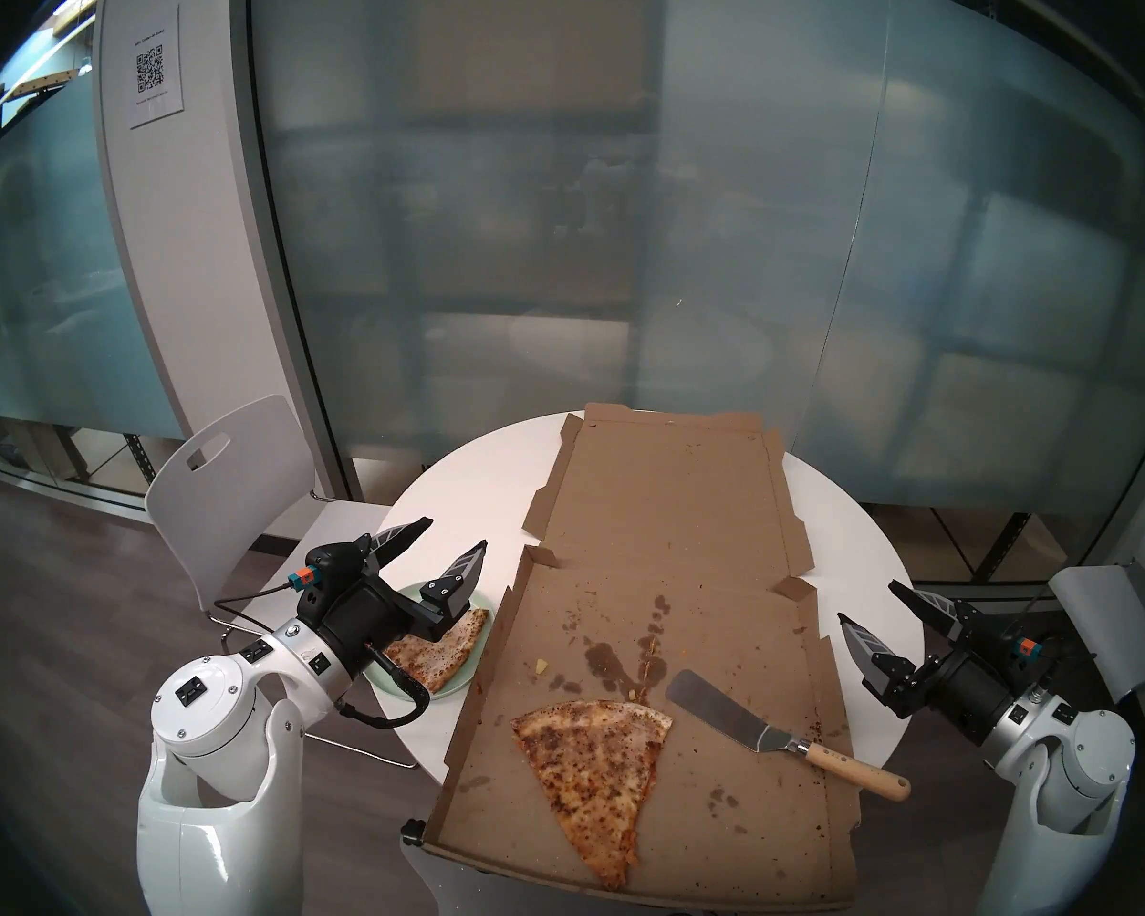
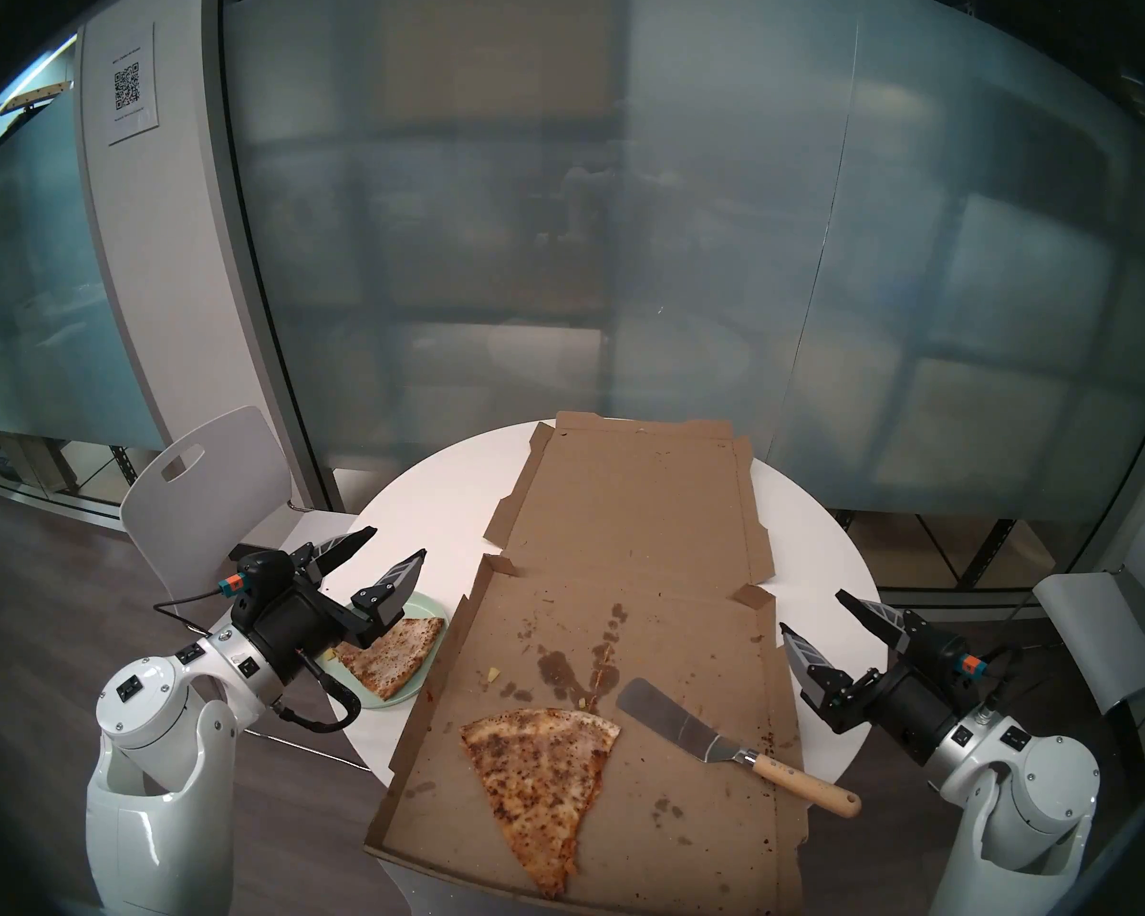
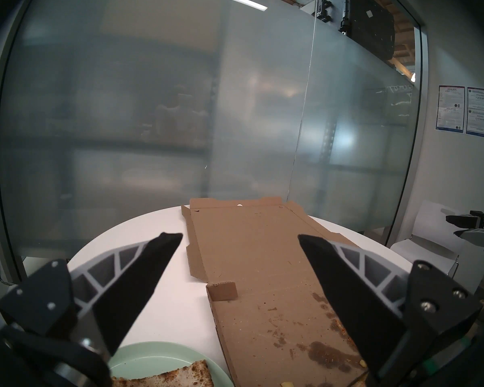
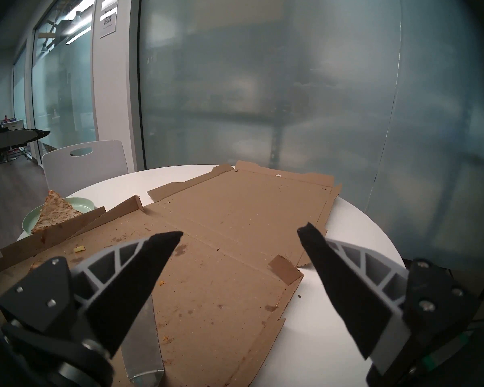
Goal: Put pizza slice onto the plate
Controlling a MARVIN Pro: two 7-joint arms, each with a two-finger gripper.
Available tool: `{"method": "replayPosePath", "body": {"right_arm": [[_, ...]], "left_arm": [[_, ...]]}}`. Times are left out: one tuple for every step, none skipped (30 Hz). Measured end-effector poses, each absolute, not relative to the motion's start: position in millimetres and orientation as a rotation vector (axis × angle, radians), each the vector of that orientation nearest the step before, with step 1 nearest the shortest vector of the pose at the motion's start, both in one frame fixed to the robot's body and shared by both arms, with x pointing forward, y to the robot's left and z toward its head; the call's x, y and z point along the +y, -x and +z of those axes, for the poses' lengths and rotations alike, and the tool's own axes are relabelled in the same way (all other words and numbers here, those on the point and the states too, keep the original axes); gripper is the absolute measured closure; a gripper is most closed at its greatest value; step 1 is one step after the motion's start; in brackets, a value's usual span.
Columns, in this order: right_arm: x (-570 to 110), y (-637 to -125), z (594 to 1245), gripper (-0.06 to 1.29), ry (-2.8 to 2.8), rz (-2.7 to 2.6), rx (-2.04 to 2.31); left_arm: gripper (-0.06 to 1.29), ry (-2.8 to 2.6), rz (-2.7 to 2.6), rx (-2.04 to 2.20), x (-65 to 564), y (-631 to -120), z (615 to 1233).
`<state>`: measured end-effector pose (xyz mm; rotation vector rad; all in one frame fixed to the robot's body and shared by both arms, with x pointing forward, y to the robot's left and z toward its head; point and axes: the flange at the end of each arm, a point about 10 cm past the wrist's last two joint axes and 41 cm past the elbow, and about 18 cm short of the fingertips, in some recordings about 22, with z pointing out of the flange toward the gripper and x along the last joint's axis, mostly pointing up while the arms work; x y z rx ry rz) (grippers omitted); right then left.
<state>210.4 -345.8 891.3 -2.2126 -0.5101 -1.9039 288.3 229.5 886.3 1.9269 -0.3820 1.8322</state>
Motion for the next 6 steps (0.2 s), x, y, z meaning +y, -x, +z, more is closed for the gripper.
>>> {"method": "replayPosePath", "body": {"right_arm": [[-345.8, -210.4, 891.3, 0.03, 2.213, -1.904, -0.510], [-345.9, -210.5, 891.3, 0.03, 2.213, -1.904, -0.510], [-345.9, -210.5, 891.3, 0.03, 2.213, -1.905, -0.510], [-345.9, -210.5, 891.3, 0.03, 2.213, -1.905, -0.509], [-345.9, -210.5, 891.4, 0.03, 2.213, -1.905, -0.509], [-345.9, -210.5, 891.4, 0.03, 2.213, -1.905, -0.509]], "left_arm": [[0.05, -1.927, 1.832, -0.382, 229.5, -288.3, 886.3], [0.05, -1.927, 1.832, -0.382, 229.6, -288.3, 886.3], [0.05, -1.927, 1.832, -0.382, 229.6, -288.3, 886.3], [0.05, -1.927, 1.832, -0.382, 229.6, -288.3, 886.3], [0.05, -1.927, 1.833, -0.381, 229.6, -288.3, 886.3], [0.05, -1.927, 1.833, -0.381, 229.6, -288.3, 886.3]]}}
